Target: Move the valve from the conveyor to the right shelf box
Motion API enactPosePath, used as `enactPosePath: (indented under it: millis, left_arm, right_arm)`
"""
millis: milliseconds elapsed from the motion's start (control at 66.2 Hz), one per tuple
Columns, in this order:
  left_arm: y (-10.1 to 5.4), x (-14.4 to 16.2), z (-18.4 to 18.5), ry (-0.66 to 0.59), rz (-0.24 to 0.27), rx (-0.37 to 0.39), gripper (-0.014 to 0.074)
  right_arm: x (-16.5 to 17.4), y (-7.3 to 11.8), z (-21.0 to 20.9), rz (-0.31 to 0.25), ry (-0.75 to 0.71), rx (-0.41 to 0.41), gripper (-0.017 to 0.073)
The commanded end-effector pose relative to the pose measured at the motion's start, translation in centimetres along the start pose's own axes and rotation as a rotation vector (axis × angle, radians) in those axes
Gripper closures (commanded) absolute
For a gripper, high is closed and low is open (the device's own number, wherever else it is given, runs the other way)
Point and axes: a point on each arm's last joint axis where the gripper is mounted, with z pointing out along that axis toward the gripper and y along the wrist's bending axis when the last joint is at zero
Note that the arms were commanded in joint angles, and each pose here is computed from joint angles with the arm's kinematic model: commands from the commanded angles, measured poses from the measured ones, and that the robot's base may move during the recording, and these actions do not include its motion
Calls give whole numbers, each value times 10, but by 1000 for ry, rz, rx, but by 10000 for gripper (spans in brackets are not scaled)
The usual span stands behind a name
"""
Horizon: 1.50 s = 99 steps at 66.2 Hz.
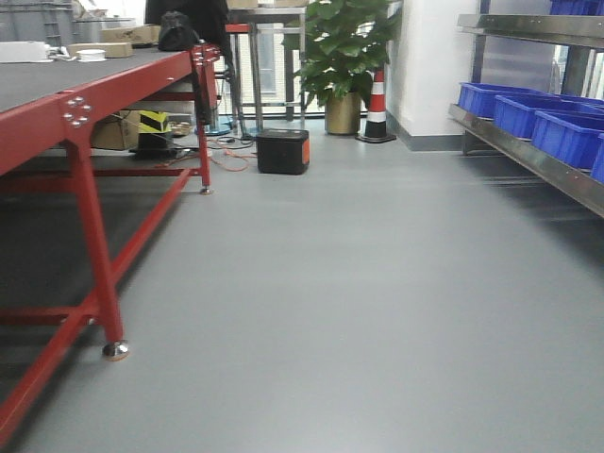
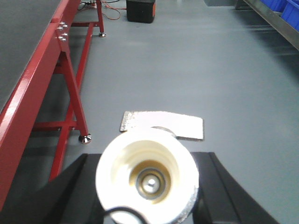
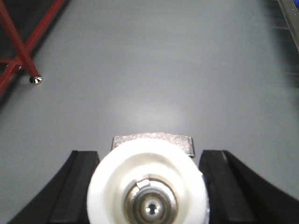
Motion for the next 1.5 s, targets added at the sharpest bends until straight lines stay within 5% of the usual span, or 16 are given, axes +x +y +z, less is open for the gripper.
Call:
enactPosePath:
  millis: [0,1481]
  left_arm:
    - [-1,-9,-5,-74,-11,13,705]
    - [-1,-9,-5,-76,-11,13,705]
  right_arm:
    - [-10,-1,-7,-4,-93,17,713]
    - [-10,-1,-7,-4,-97,18,713]
